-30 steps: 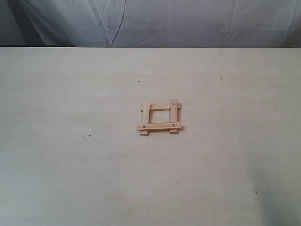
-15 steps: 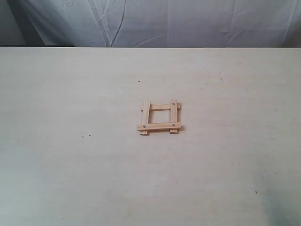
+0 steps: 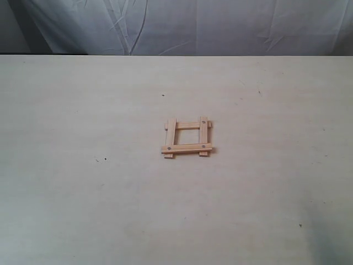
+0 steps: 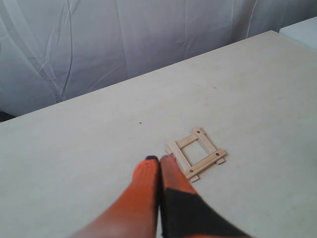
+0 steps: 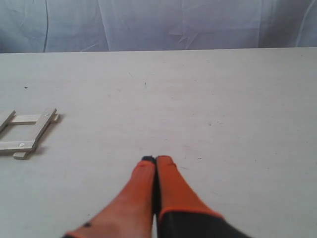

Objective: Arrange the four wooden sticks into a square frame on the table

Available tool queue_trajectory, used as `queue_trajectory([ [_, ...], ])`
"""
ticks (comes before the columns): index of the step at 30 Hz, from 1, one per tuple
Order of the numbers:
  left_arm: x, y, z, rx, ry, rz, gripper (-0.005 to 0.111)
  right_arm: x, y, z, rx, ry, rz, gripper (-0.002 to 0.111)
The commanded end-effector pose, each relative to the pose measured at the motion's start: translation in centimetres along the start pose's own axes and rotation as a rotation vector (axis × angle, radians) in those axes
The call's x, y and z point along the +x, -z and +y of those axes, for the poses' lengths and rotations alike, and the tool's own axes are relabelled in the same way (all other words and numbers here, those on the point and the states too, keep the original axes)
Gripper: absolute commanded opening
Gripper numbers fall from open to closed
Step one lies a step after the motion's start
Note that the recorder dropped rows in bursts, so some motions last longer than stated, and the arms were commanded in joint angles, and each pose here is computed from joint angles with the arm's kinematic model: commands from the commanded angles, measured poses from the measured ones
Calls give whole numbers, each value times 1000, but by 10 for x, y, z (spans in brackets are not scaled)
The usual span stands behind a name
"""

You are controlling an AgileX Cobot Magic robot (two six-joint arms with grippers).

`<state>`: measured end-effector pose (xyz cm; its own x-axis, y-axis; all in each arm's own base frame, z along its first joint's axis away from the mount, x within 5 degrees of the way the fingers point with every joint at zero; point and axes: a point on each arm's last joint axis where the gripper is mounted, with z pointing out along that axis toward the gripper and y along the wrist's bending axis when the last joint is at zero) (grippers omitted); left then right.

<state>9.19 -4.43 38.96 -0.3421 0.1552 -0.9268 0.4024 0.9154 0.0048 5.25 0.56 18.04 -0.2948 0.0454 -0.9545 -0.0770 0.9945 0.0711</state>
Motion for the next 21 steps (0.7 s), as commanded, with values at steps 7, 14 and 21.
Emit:
queue_trajectory([
  [7,0,1,1,-4,2,-10,0,0,0,0,6,-2,-15,0],
  [14,0,1,1,-4,2,-10,0,0,0,0,6,0,-18,0],
  [21,0,1,4,-35,-28,-14,0,0,0,0,6,-1,-18,0],
])
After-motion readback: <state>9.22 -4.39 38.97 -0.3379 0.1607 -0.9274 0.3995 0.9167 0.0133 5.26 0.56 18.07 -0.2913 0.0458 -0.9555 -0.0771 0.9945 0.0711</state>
